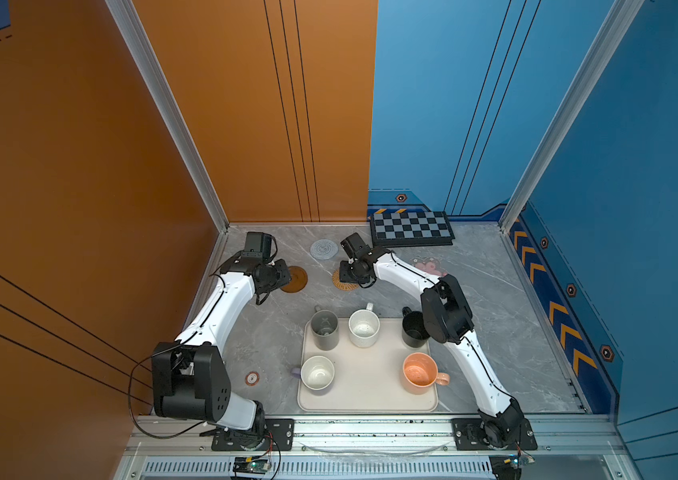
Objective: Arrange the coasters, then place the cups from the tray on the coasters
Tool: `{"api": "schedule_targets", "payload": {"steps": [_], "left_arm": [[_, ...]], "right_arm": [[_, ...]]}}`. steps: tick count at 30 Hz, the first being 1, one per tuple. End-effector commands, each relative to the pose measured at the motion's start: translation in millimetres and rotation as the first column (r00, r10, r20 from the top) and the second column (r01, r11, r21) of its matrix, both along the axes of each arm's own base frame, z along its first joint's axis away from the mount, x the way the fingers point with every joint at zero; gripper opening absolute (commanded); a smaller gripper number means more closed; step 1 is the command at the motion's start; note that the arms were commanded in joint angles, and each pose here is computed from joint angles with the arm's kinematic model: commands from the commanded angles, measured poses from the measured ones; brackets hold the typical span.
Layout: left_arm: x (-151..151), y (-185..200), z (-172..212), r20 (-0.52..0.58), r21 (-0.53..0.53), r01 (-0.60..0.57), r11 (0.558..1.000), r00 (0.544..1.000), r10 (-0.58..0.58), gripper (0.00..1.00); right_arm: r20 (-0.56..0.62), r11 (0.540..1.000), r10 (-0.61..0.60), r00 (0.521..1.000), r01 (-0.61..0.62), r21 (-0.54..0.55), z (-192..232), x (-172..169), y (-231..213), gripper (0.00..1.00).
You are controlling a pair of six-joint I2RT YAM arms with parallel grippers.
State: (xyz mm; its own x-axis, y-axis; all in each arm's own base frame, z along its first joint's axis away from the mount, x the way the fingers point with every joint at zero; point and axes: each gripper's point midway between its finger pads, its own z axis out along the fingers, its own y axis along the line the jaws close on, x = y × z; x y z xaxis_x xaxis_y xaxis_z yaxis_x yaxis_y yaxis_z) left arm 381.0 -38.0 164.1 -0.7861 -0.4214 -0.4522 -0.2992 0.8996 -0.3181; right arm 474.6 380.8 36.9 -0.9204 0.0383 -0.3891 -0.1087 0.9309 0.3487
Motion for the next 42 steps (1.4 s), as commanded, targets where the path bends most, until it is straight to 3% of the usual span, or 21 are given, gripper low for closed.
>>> {"api": "schedule_targets", "payload": {"steps": [1,14,32,42], "left_arm": [[-2,7,-9,-0.034,0.019,-0.018,1.000,0.999,0.019,0.30],[5,5,-12,-0.042,0.011,-0.018,1.000,0.999,0.018,0.30],[6,2,-14,-0.050,0.002,-0.028,1.000,0.998,0.028,0.30],[4,-3,-11,-0.042,-0.003,-0.019,1.000,0.999,0.019,0.30]], "right_arm": [[-0.174,0.997,0.001,0.985,-0.014,-0.076,-61,-36,-7,0.46],[-0.203,0.988,-0.026,0.979,-0.005,-0.154,-71,-45,-42,0.47],[-0.093,0.986,-0.038,0.995,0.022,-0.162,-26,-26,-51,0.53],[-0.039,0.999,0.015,0.999,-0.016,-0.031,6,-19,-26,0.57]]}}
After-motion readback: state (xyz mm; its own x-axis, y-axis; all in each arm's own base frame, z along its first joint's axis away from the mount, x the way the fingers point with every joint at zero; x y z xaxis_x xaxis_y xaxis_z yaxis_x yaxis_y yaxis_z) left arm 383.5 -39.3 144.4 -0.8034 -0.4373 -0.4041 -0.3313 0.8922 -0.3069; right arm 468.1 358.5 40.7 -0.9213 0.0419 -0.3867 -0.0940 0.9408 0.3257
